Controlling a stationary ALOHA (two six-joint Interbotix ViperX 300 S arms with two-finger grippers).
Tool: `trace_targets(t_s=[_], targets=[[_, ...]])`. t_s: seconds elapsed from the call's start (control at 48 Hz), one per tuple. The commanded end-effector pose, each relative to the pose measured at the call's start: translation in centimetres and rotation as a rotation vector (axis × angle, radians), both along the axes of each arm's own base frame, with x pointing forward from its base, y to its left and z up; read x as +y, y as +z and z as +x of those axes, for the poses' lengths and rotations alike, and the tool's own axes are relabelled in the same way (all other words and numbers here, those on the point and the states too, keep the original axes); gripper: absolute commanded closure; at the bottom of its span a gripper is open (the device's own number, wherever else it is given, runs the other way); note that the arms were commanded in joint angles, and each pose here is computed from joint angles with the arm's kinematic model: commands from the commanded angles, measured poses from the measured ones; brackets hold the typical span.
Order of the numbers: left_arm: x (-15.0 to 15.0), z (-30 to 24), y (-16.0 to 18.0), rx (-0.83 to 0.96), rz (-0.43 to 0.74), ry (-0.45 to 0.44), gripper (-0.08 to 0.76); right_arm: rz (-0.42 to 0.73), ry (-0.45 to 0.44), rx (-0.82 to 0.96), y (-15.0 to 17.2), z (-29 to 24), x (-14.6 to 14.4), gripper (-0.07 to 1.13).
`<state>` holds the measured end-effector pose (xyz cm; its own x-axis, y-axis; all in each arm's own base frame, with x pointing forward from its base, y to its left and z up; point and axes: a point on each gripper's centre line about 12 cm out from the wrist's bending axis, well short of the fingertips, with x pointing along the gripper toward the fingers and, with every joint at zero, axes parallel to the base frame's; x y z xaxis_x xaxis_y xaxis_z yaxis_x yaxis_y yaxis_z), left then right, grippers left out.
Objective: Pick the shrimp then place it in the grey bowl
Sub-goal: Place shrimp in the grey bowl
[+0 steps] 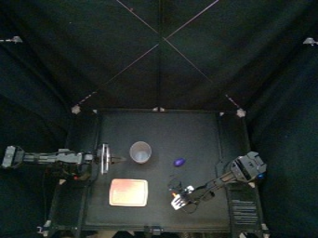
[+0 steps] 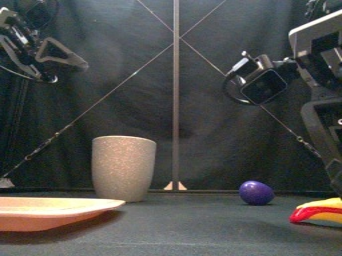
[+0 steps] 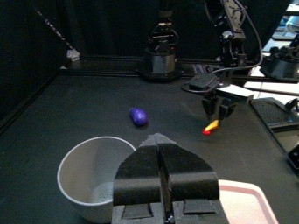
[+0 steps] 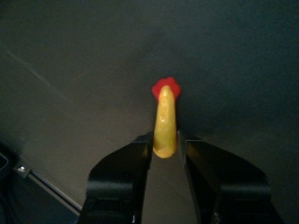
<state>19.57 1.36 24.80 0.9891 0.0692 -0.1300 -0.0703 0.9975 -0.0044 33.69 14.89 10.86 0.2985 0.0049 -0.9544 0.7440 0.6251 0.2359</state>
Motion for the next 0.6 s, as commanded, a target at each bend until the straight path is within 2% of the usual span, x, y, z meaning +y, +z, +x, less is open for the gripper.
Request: trace_targets(t_s=[0.021, 0.208, 0.312, 0.458, 0.604], targets=[[0.0, 0.2, 0.5, -0.017, 0.004, 0.001, 0.521, 0.016, -0.008, -0.021, 0.5, 0.3, -0.1, 0.36], [0.0, 0.2, 0.5, -0.018, 0.004, 0.001, 0.521, 0.014, -0.006, -0.013, -0.2, 0.4, -0.1, 0.38], [0.0, 0.2, 0.5, -0.018, 0.004, 0.001, 0.521, 0.018, -0.008, -0.025, 0.4, 0.6, -0.1, 0.45], [0.0, 0.2, 0.5, -0.018, 0.004, 0.001, 0.521, 0.016, 0.000, -0.050, 1.5, 0.9, -0.1, 0.56], [0.0, 0.2, 0.5, -0.017, 0.004, 0.001, 0.521, -0.024, 0.024, -0.130, 3.9, 2.3, -1.4, 0.58]])
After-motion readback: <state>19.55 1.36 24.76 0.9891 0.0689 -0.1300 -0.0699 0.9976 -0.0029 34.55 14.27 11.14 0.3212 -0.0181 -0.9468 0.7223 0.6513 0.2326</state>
